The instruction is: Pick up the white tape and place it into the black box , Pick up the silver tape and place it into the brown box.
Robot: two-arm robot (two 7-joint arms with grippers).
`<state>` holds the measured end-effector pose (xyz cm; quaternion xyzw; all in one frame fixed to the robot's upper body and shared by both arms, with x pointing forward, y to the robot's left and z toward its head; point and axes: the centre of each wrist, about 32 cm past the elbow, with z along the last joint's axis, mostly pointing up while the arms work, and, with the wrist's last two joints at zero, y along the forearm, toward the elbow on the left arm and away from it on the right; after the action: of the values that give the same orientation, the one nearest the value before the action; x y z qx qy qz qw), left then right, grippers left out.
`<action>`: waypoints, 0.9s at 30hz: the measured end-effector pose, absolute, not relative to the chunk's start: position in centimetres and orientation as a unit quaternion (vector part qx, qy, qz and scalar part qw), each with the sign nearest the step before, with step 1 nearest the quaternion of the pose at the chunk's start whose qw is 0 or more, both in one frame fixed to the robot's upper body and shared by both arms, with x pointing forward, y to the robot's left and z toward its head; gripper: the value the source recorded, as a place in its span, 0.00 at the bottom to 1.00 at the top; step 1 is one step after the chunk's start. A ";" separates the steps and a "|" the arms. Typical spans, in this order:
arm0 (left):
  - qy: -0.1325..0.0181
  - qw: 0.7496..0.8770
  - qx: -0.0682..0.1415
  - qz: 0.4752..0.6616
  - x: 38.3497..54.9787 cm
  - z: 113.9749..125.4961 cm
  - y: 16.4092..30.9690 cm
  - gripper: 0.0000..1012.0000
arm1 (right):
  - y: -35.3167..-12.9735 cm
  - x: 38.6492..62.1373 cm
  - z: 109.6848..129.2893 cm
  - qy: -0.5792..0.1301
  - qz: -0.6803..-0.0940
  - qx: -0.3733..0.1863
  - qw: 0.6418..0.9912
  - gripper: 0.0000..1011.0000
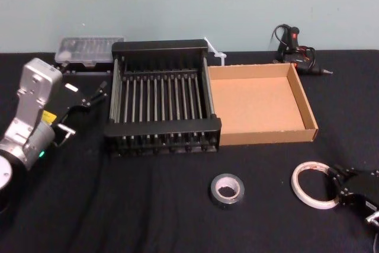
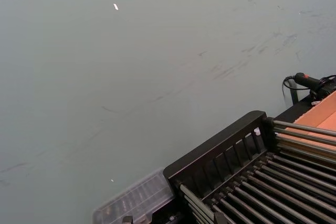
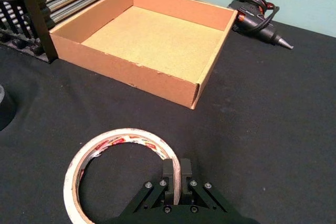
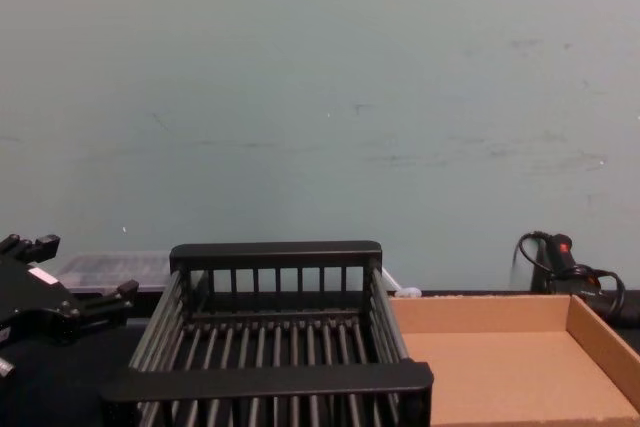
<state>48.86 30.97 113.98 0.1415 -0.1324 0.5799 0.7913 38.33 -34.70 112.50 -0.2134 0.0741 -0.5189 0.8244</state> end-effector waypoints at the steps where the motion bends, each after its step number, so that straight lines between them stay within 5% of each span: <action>1: -0.132 0.791 0.142 0.580 48.9 114.0 31.0 0.99 | -34.8 38.3 112.5 0.074 -0.518 -0.213 0.825 0.08; 27: -0.132 0.791 0.142 0.580 48.9 114.0 31.0 0.99 | -34.0 38.0 113.4 0.023 -0.517 -0.144 0.843 0.08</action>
<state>48.86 30.97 113.98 0.1415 -0.1325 0.5799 0.7913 37.98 -34.01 113.44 -0.1439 0.0227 -0.5173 0.8433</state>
